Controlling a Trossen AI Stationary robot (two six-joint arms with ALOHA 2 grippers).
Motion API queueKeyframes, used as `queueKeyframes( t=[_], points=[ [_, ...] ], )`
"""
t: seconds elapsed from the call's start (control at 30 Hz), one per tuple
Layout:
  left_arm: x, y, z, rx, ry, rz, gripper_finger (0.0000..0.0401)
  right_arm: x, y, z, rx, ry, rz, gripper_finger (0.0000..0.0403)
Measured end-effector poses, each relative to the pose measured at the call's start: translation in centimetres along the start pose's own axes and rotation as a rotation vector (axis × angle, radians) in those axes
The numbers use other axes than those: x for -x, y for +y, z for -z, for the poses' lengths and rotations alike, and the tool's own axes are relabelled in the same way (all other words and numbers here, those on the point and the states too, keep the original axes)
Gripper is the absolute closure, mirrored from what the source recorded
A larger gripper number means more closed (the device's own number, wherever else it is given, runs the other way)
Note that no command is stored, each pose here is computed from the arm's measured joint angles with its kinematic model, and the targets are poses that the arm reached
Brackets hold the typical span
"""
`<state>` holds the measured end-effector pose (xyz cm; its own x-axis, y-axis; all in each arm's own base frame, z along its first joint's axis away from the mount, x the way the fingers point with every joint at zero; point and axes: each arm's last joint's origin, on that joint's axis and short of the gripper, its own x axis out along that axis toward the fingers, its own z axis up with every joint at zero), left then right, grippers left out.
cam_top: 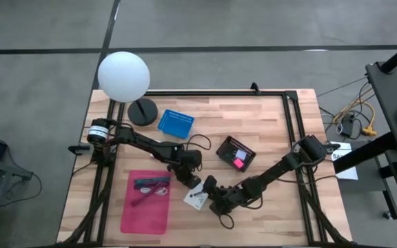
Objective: Pick and place items into bin
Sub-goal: Put the bottom white card reader box into the blue bin
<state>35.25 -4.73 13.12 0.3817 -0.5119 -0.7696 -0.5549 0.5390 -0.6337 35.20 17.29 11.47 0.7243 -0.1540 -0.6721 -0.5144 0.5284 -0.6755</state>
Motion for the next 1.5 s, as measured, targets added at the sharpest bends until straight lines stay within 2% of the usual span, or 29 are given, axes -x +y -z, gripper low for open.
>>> queueKeyframes(
  t=[0.33, 0.5, 0.8, 0.9, 1.07, 1.17, 1.3, 1.5],
  points=[
    [0.1, -0.3, -0.2, -0.023, -0.007, 0.026, 0.0401, 0.4, -1.0, -1.0, -0.113, -0.007, 0.013, 0.0183],
    [0.1, -0.5, 0.0, -0.051, 0.068, 0.083, 0.0401, 0.8, -1.3, -1.8, -0.071, -0.027, 0.029, 0.0184],
    [0.2, -0.6, 0.5, -0.201, 0.180, 0.163, 0.0401, 1.1, -2.2, -2.7, -0.006, -0.052, 0.048, 0.0184],
    [0.2, -0.5, 0.7, -0.264, 0.227, 0.186, 0.0401, 1.5, -2.6, -2.9, -0.010, -0.055, 0.061, 0.0184],
    [0.2, -0.2, 1.0, -0.268, 0.267, 0.191, 0.0401, 2.8, -4.3, -3.4, -0.053, -0.079, 0.132, 0.0184],
    [0.3, -0.6, 0.8, -0.312, 0.259, 0.232, 0.0401, 3.3, -5.1, -3.7, -0.078, -0.089, 0.171, 0.0184],
    [0.6, -1.4, 0.4, -0.360, 0.216, 0.285, 0.0401, 3.3, -5.3, -3.9, -0.081, -0.144, 0.121, 0.0184],
    [0.6, -1.6, 0.2, -0.378, 0.186, 0.293, 0.0401, 3.3, -4.8, -3.9, -0.093, -0.159, 0.085, 0.0184]
  ],
)
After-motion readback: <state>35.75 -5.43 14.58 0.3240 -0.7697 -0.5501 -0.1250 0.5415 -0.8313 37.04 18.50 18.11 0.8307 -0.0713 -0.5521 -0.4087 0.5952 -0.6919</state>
